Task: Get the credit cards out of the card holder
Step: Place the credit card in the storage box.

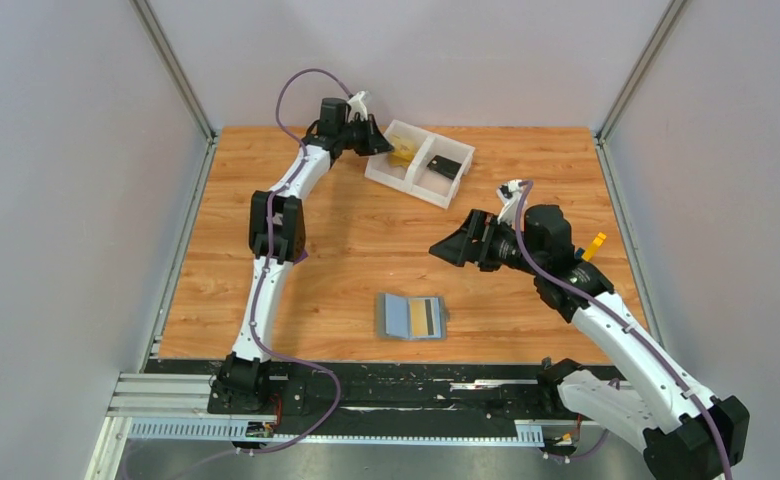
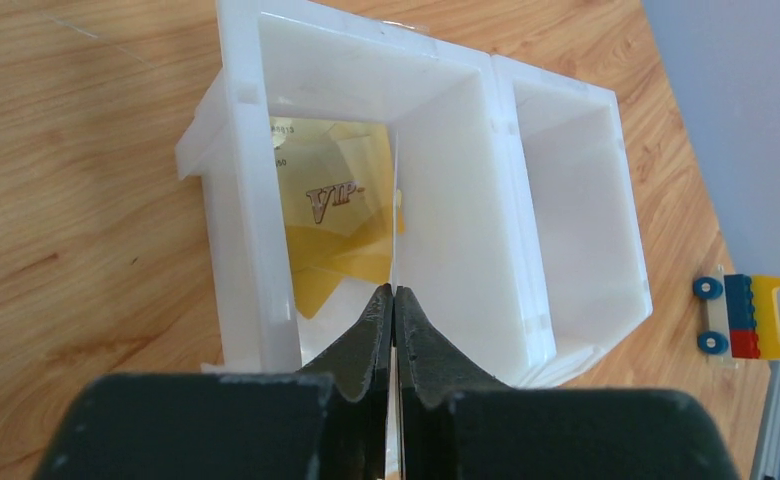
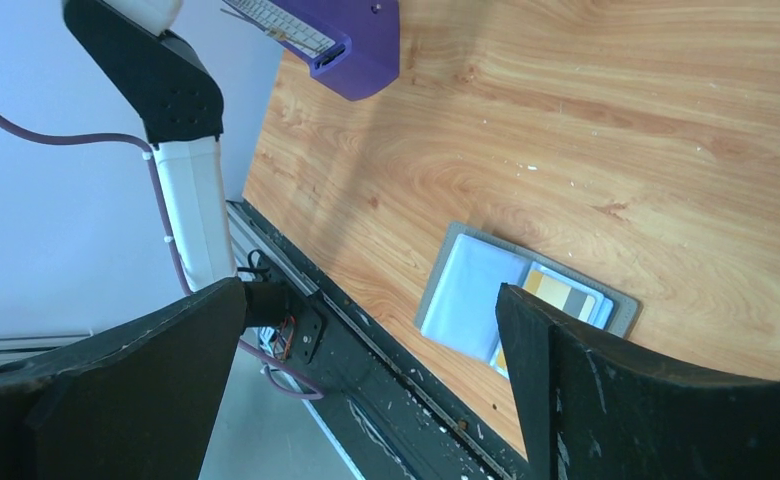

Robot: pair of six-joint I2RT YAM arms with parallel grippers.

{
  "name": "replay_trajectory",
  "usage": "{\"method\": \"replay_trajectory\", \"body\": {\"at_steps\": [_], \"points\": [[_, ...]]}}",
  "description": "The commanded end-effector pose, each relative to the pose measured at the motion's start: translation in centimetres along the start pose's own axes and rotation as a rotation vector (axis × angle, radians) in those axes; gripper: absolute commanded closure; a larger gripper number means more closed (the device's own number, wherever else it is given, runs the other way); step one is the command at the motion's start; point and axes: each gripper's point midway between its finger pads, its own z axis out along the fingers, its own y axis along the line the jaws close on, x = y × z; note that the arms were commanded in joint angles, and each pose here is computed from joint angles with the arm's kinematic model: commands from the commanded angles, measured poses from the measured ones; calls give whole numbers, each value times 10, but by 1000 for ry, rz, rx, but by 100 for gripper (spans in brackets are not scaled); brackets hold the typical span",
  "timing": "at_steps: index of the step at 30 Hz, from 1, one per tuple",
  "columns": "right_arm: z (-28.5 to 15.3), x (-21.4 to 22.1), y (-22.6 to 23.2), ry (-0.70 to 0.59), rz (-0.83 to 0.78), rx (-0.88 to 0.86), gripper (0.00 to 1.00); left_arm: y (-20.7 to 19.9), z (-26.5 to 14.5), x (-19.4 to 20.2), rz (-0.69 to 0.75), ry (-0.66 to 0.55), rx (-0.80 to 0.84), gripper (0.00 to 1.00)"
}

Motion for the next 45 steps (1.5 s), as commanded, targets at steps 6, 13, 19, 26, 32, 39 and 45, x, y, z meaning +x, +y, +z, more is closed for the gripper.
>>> {"method": "replay_trajectory", "body": {"at_steps": [6,13,19,26,32,39,45], "points": [[1,-29,15,-57,-71,-5,0,-10,5,-34,32,-115,66,88],[1,-41,24,-73,-92,-9,0,-13,7,-40,27,-144,89,75],[1,-43,25,-72,-89,-9,0,-26,0,-54,49,-175,108,65],[-9,-48,29,-110,-85,4,0,-39,-11,-75,79,-223,101,52],[-17,-51,29,-136,-87,28,0,-65,-32,-92,80,-239,102,39],[-17,-50,15,-126,-71,110,0,-126,-80,-109,66,-205,159,38],[-20,-34,-13,-107,29,226,0,-169,-122,-80,-5,-109,223,42]]}}
